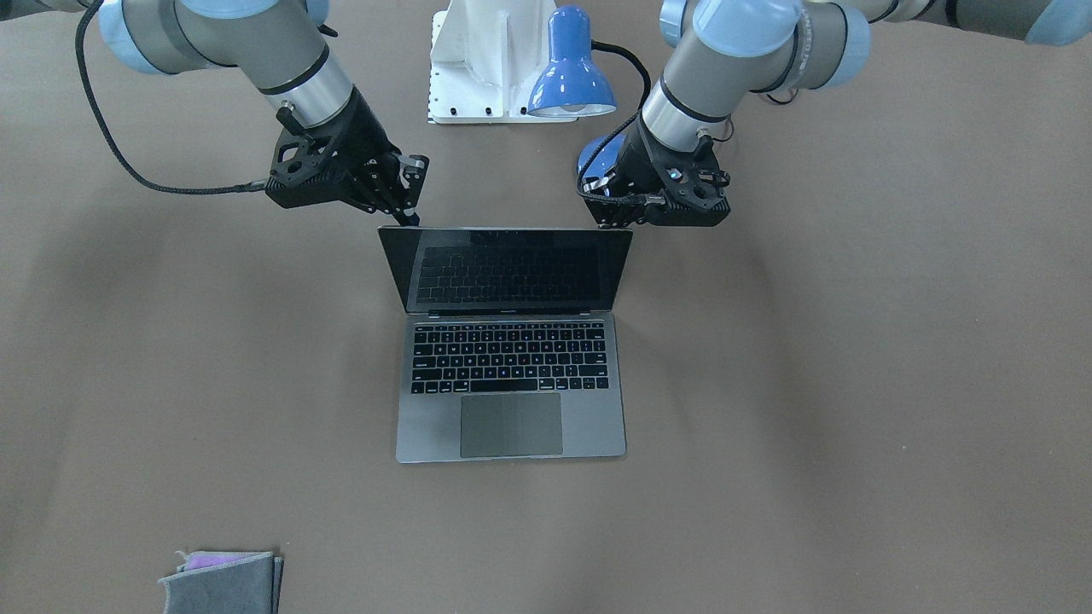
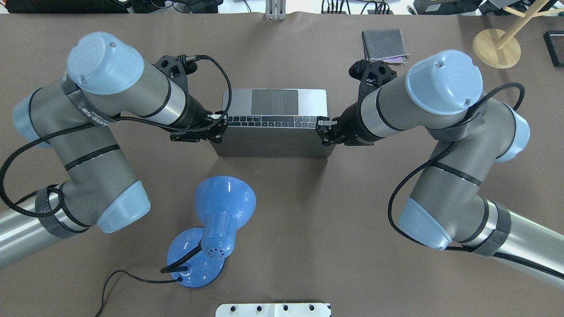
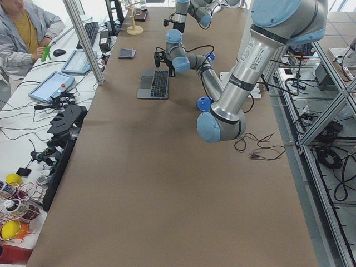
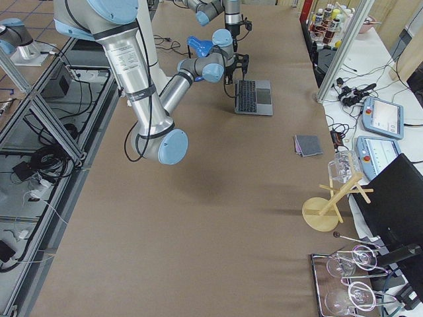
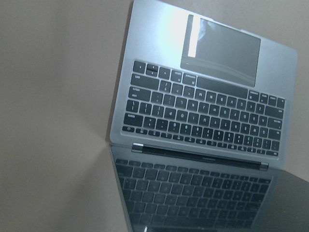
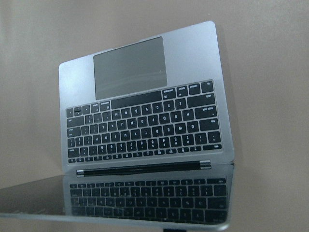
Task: Close laptop
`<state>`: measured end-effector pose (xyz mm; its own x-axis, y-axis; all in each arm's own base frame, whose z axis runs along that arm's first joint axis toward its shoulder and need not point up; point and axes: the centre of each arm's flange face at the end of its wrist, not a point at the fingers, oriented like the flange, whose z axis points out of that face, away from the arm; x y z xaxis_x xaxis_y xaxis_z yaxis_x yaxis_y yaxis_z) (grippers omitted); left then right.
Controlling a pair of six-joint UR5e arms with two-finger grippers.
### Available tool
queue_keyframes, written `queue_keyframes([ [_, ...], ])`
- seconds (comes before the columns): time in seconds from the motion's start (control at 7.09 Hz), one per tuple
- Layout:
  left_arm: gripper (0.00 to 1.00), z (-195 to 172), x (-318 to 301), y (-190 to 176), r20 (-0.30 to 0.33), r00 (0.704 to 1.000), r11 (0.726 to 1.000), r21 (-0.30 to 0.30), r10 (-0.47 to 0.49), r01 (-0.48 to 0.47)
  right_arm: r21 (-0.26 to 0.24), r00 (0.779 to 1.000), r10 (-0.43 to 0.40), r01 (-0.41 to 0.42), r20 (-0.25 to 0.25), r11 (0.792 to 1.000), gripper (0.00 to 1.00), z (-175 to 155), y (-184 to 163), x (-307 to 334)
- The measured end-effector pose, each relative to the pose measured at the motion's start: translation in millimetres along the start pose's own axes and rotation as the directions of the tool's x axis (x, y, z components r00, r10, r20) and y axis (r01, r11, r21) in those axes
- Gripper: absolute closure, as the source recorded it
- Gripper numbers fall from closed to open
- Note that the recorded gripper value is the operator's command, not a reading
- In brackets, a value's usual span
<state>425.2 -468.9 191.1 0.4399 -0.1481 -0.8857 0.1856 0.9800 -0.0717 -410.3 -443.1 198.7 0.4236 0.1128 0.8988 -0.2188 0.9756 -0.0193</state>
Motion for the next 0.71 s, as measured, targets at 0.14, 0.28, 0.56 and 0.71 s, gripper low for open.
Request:
queue_keyframes([
  [0.14,1.0,5,2,-15,-0.005,1.0,1.0,0.017,-0.004,0.004,0.02,1.0,0.012,-0.012,-0.01,1.0,1.0,4,-21,-5],
  [0.28,1.0,10,2,-30,-0.009,1.0,0.999,0.04,-0.007,0.008,0.037,0.999,0.024,-0.023,-0.021,0.999,1.0,9,-41,-11],
  [0.56,1.0,27,3,-60,-0.013,1.0,0.995,0.102,-0.011,0.012,0.061,0.997,0.042,-0.038,-0.059,0.997,1.0,27,-82,-19],
  [0.71,1.0,34,8,-75,-0.008,1.0,0.991,0.13,-0.018,0.018,0.069,0.995,0.052,-0.046,-0.081,0.997,1.0,39,-100,-23],
])
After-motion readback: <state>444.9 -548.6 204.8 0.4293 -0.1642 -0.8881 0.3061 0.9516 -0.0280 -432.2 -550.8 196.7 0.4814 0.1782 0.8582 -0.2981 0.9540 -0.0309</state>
